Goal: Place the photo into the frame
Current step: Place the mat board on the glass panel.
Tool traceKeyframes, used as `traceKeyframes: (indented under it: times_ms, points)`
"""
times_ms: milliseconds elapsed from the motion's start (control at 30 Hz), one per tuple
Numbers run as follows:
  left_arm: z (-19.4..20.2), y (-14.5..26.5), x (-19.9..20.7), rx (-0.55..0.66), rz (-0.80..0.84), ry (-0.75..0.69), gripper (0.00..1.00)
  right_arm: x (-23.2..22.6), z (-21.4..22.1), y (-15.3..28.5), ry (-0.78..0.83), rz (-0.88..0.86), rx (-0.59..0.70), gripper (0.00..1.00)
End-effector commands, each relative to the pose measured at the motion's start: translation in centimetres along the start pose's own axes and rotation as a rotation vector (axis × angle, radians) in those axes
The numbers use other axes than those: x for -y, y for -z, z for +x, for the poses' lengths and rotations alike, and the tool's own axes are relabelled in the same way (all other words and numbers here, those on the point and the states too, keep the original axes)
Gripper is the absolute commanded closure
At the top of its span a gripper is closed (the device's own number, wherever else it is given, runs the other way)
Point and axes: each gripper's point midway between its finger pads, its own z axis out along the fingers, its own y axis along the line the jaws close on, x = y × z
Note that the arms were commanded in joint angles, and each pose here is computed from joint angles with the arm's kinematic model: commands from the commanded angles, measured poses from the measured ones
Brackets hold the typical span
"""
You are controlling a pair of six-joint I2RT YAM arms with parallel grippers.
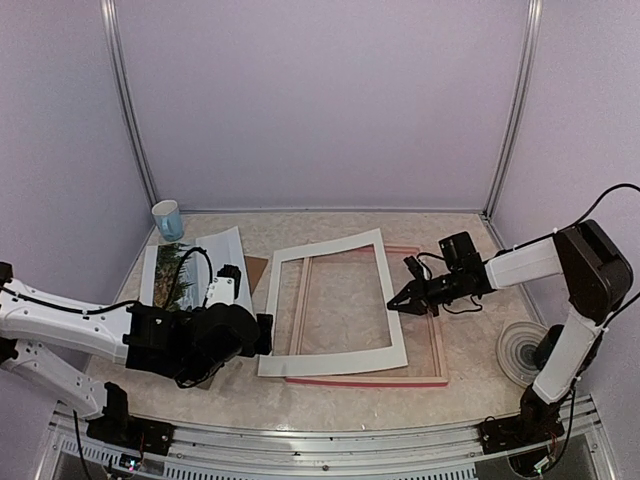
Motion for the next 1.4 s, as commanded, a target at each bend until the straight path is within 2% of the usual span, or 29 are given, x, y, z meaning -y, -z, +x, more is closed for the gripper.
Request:
traceKeyframes:
  times_ms: [0,533,1367]
  points:
    - [-0.8,0.2,-1.3,0.024,-0.035,0.008,0.01,1.1,0.4,1.4,0.001,0.058,0.013,1.00]
    - [-1.7,0.6,-2.7,0.041,-0.045,0.012,0.01,4.3,0.9,4.4,-0.030,0.189,0.041,1.00]
    - [-1.8,0.7,-3.3,0.052,-0.034,0.012,0.01,5.8,1.4,7.2,-0.024,0.340,0.071,1.00]
